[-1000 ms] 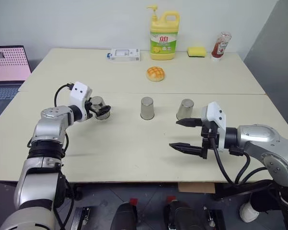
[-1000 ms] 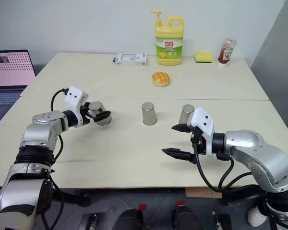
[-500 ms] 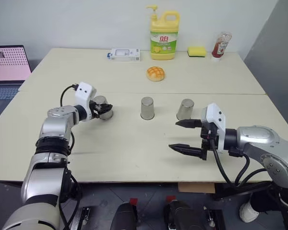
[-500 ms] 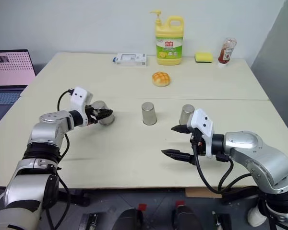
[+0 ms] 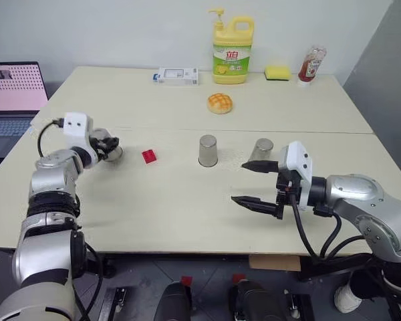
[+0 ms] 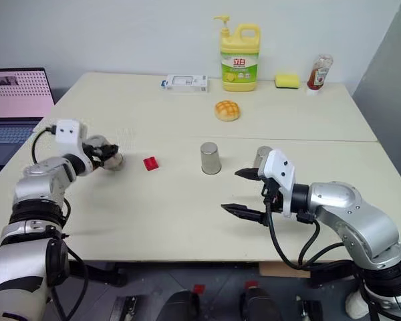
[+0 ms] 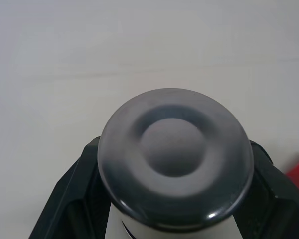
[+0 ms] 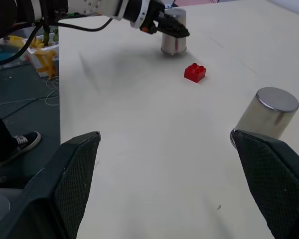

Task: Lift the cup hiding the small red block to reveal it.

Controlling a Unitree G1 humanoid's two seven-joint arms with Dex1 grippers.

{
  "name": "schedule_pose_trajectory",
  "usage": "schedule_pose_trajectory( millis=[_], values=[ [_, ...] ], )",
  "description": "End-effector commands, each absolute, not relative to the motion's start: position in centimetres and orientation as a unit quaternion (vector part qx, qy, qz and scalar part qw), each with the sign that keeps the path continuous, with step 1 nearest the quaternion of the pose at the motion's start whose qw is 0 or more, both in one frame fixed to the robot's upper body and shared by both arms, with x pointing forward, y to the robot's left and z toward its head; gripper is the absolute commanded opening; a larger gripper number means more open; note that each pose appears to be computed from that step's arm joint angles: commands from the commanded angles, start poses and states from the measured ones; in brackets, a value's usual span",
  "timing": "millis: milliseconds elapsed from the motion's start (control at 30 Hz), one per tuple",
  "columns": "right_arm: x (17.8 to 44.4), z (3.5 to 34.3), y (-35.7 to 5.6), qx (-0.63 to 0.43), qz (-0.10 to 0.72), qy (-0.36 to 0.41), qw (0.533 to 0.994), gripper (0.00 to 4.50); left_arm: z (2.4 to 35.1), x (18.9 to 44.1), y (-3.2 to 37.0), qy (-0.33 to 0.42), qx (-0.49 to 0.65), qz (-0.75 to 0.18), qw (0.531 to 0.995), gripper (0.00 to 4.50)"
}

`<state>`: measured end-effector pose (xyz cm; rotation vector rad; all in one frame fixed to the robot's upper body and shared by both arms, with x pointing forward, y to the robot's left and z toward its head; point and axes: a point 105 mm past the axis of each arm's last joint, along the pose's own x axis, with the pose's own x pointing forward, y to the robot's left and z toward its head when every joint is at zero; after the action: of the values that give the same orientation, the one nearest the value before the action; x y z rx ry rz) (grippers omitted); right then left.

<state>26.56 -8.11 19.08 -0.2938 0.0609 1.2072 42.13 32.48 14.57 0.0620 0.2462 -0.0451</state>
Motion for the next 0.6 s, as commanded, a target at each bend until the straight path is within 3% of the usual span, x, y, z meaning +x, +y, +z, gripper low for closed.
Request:
schedule_pose_trajectory(
  millis=[33, 233, 600],
  values=[
    [26.2, 19.9, -7.9, -0.145, 0.576, 0.01, 0.805, 4.5, 16.3, 42.8, 32.8, 0.096, 0.037, -0.009, 0.995, 3.25],
    [25.9, 20.0, -7.9, -0.142, 0.576, 0.015, 0.805, 4.5, 17.3, 42.9, 32.3, 0.086, 0.045, -0.033, 0.995, 4.47],
    [25.9, 20.4, -8.3, -0.13, 0.572, 0.01, 0.81, 4.5, 23.8, 42.0, 33.0, 0.0, 0.101, -0.028, 0.994, 4.47]
  ],
)
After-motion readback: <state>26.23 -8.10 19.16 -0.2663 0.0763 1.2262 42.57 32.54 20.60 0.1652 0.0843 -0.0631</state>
